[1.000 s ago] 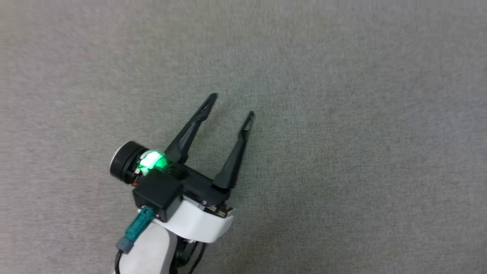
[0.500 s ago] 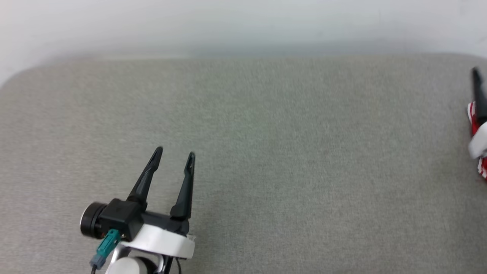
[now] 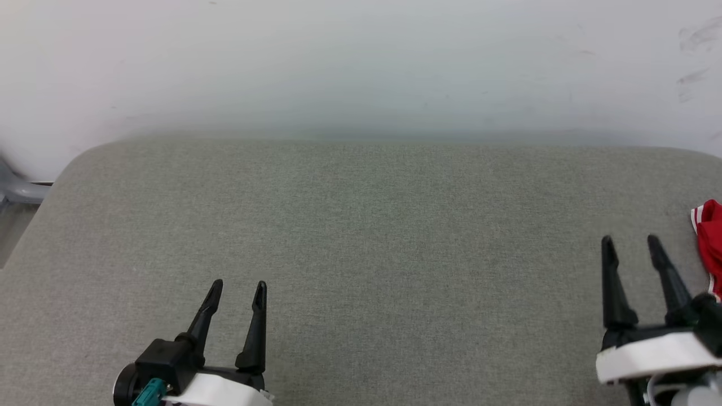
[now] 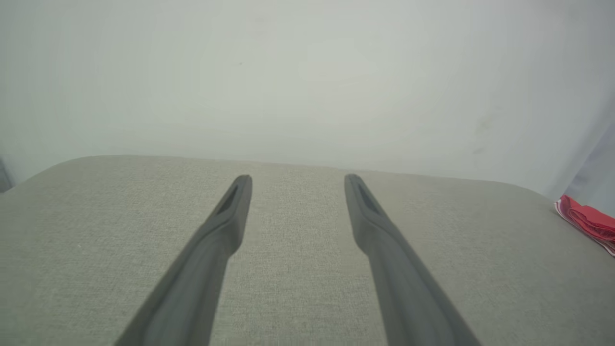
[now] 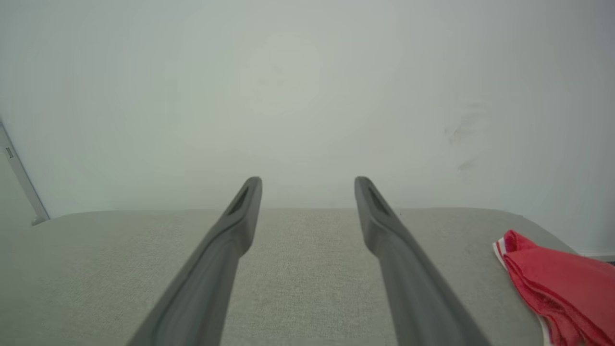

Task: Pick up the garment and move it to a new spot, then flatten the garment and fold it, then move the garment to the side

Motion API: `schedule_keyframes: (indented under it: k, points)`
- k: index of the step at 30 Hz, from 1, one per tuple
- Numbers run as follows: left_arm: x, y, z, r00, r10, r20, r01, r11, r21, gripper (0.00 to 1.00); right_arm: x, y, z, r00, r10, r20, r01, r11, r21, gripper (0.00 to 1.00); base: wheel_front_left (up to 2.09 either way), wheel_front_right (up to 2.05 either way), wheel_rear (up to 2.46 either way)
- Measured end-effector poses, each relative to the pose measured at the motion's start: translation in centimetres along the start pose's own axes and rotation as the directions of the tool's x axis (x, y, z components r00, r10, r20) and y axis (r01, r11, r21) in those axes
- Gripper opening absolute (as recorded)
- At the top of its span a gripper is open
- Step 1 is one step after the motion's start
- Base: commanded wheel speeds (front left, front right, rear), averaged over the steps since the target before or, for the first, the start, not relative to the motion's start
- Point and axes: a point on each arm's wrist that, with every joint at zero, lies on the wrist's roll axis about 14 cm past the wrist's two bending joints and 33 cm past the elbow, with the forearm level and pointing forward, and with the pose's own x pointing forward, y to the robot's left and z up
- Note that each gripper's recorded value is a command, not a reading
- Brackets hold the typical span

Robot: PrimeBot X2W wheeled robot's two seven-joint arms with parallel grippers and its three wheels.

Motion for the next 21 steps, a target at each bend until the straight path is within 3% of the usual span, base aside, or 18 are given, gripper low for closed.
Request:
schedule_keyframes:
  k: [10, 21]
  points:
    - [-1.0, 0.2, -2.1, 0.998, 0.012, -0.067, -0.012, 1.0, -0.008, 1.0, -3.2, 1.2, -1.6, 0.998, -0.006, -0.055, 0.007, 1.0, 0.026, 1.0, 0.0, 0.0, 0.0]
    - [-0.9, 0.0, -2.4, 0.997, 0.004, -0.079, -0.005, 1.0, -0.004, 1.0, -3.4, 1.5, -2.1, 0.998, 0.002, -0.07, -0.001, 1.0, 0.016, 1.0, 0.0, 0.0, 0.0]
